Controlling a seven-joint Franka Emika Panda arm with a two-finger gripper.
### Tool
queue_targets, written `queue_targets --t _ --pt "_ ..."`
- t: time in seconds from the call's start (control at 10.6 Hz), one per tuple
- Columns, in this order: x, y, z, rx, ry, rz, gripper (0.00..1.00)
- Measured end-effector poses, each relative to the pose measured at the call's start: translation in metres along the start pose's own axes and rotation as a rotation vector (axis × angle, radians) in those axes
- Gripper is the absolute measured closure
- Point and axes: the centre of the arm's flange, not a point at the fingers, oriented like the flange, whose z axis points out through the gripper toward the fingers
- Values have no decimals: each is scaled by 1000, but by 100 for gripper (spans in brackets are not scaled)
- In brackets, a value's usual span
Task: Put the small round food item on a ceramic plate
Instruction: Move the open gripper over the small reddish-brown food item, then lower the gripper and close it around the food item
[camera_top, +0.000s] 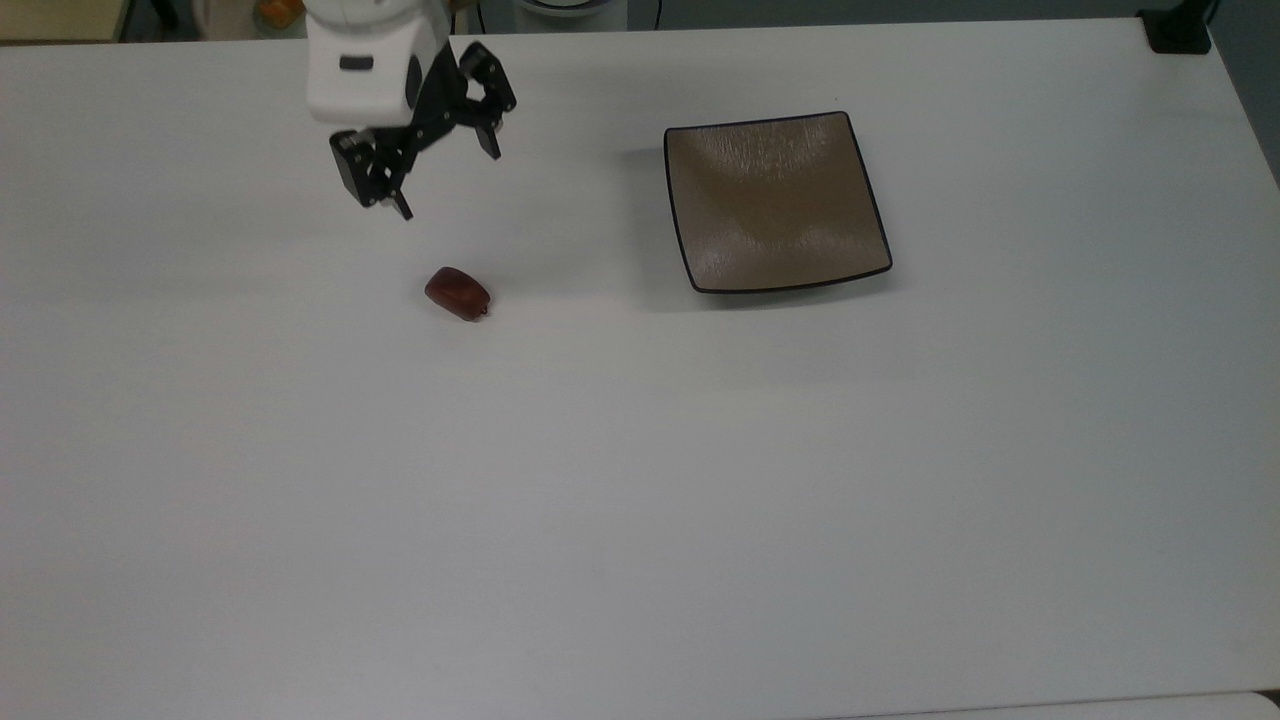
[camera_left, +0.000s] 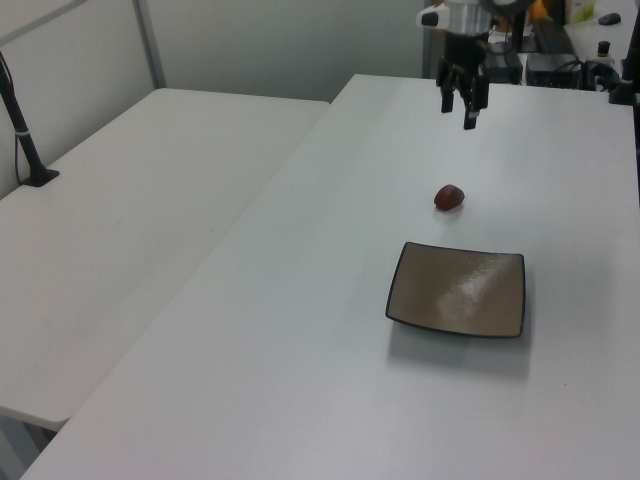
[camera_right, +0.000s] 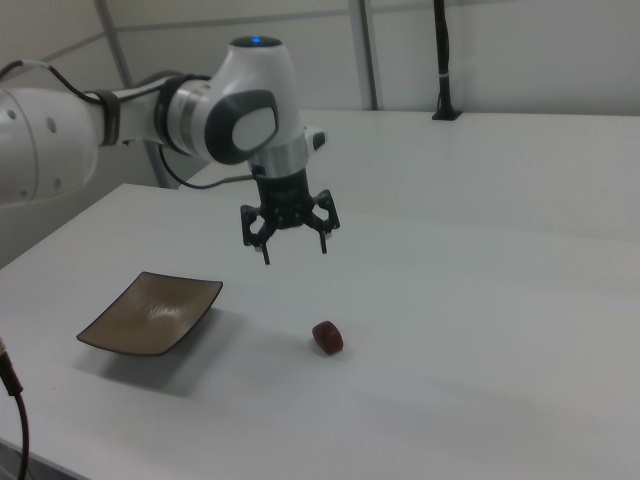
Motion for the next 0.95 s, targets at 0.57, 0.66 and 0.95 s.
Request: queue_targets --t 0.57,0.66,0.95 --pt "1 12 80 -24 -41 -12 0" --pt "1 13 90 -24 -53 -17 0" --pt "0 16 123 -37 -61 -26 0"
